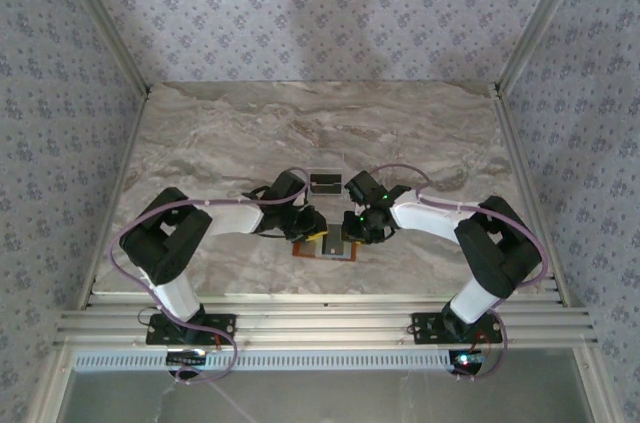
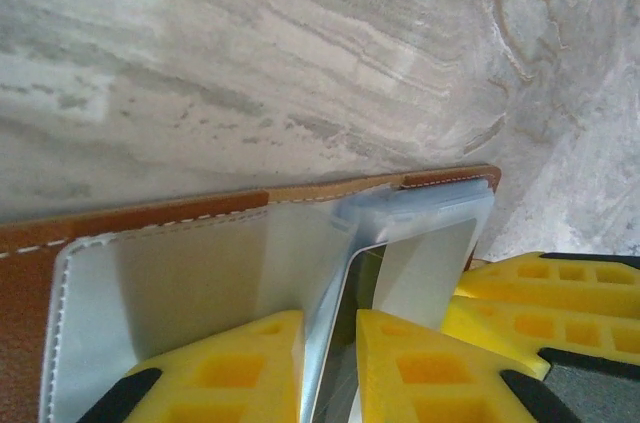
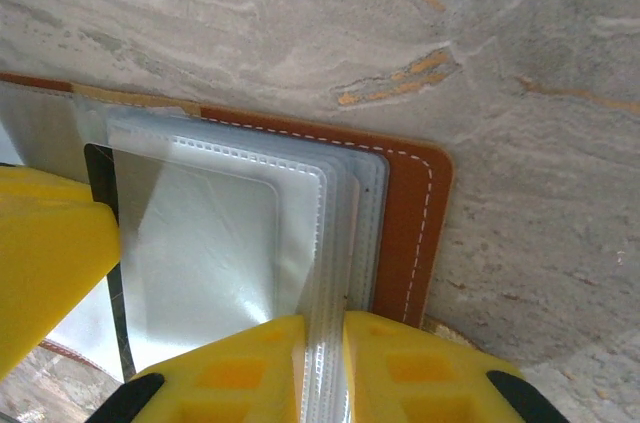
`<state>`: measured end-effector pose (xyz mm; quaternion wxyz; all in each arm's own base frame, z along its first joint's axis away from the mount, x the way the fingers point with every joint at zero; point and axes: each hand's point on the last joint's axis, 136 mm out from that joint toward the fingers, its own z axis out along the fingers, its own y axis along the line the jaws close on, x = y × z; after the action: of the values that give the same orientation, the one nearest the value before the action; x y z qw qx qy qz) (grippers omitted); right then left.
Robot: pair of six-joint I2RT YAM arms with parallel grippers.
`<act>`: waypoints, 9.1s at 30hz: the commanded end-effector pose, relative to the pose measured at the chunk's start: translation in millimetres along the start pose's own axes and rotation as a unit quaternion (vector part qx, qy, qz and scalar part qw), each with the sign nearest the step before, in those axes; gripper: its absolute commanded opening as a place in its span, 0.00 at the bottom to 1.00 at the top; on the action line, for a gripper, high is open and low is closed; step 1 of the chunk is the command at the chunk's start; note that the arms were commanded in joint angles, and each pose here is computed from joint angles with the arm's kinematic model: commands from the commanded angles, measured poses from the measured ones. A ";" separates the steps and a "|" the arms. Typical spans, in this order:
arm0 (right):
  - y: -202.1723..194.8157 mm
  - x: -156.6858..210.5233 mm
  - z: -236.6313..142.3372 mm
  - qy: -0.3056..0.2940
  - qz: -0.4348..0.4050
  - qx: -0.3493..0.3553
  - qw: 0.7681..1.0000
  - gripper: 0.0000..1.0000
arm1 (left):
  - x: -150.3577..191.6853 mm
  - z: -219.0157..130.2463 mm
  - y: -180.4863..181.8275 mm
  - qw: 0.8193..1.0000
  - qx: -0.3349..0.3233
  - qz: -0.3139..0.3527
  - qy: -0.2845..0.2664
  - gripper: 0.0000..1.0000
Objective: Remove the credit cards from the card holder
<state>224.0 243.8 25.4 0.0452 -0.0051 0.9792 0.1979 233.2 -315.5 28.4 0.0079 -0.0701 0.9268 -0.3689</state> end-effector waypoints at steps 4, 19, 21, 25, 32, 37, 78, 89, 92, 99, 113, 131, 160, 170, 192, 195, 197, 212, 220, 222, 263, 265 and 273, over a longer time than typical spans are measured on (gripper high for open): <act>-16.3 14.0 3.8 0.018 0.000 0.031 0.999 0.19 | 2.0 4.3 0.2 1.000 0.021 -0.007 0.009 0.20; -18.7 15.1 3.9 0.019 0.001 0.036 0.999 0.17 | 3.4 4.6 14.4 1.000 0.013 -0.023 0.012 0.10; -19.3 15.2 3.4 0.018 0.002 0.037 0.999 0.17 | 2.6 1.3 16.3 1.000 0.012 -0.021 0.009 0.09; -19.8 14.6 3.6 0.018 0.003 0.038 0.999 0.17 | 1.8 -6.8 18.3 1.000 0.004 -0.014 0.006 0.09; -19.9 14.8 3.3 0.019 0.003 0.038 0.999 0.17 | -0.5 -22.1 18.6 1.000 -0.016 0.024 -0.008 0.08; -18.5 14.8 3.2 0.020 0.002 0.037 0.999 0.17 | -2.9 -33.1 19.9 0.997 -0.044 0.053 -0.017 0.07; -5.9 -6.1 -73.0 -0.041 -0.027 0.029 0.998 0.17 | -38.6 -132.5 -88.9 0.740 -0.153 0.654 0.031 0.00; -36.5 -10.8 -98.5 -0.071 0.016 0.031 0.997 0.18 | -50.7 -97.2 -111.8 0.578 -0.116 0.800 0.116 0.00; -42.0 -8.6 -100.0 -0.074 0.023 0.031 0.997 0.18 | -65.4 -87.5 -113.5 0.560 -0.132 0.807 0.137 0.00; -51.9 -5.2 -97.1 -0.073 0.035 0.031 0.996 0.18 | -92.8 -72.7 -123.9 0.527 -0.157 0.823 0.143 0.00; -57.6 -6.2 -97.3 -0.076 0.048 0.025 0.996 0.19 | -110.7 -55.9 -107.7 0.536 -0.178 0.803 0.190 0.00; -57.9 -6.8 -91.0 -0.070 0.050 0.022 0.996 0.19 | -126.6 -40.9 -89.7 0.570 -0.202 0.768 0.210 0.00; -57.0 -10.2 -84.6 -0.072 0.048 0.016 0.996 0.20 | -128.7 -18.0 -84.0 0.627 -0.188 0.726 0.209 0.22; -56.3 -10.1 -86.2 -0.077 0.046 0.015 0.996 0.20 | -140.6 -28.4 -106.2 0.624 -0.198 0.738 0.164 0.31; -34.0 -15.3 -71.1 -0.050 0.023 0.005 0.998 0.30 | -95.8 -76.8 -146.9 0.817 -0.115 0.562 -0.057 0.30; -29.3 -15.8 -66.4 -0.042 0.001 0.009 0.999 0.32 | -94.1 -85.3 -145.2 0.849 -0.101 0.507 -0.103 0.31; -28.7 -15.4 -62.3 -0.036 -0.002 0.013 0.999 0.35 | -86.9 -87.2 -144.1 0.875 -0.080 0.463 -0.111 0.31; -32.2 0.8 -42.7 -0.002 -0.011 0.033 0.999 0.34 | -37.5 -68.6 -112.9 0.962 -0.056 0.251 -0.093 0.32; -37.7 7.4 -34.5 0.001 -0.009 0.037 0.999 0.27 | 1.4 -35.6 -96.3 0.967 -0.080 0.243 -0.016 0.29; -40.0 8.9 -33.5 0.003 -0.009 0.040 0.999 0.25 | 6.5 -27.3 -94.6 0.970 -0.074 0.231 -0.005 0.28; -50.8 17.2 -32.7 0.005 -0.005 0.052 0.999 0.17 | 40.2 29.9 -33.8 0.970 -0.162 0.141 0.111 0.15; -51.5 18.0 -32.2 0.007 -0.005 0.053 0.999 0.17 | 37.0 23.5 -25.2 0.964 -0.193 0.148 0.106 0.16; -51.4 17.4 -32.5 0.006 -0.005 0.053 0.999 0.17 | 32.6 7.8 -12.6 0.950 -0.249 0.167 0.091 0.20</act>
<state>206.7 189.2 33.7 0.0373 -0.0087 0.9871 0.1554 207.0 -351.8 34.4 -0.0338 0.1067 0.9777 -0.1776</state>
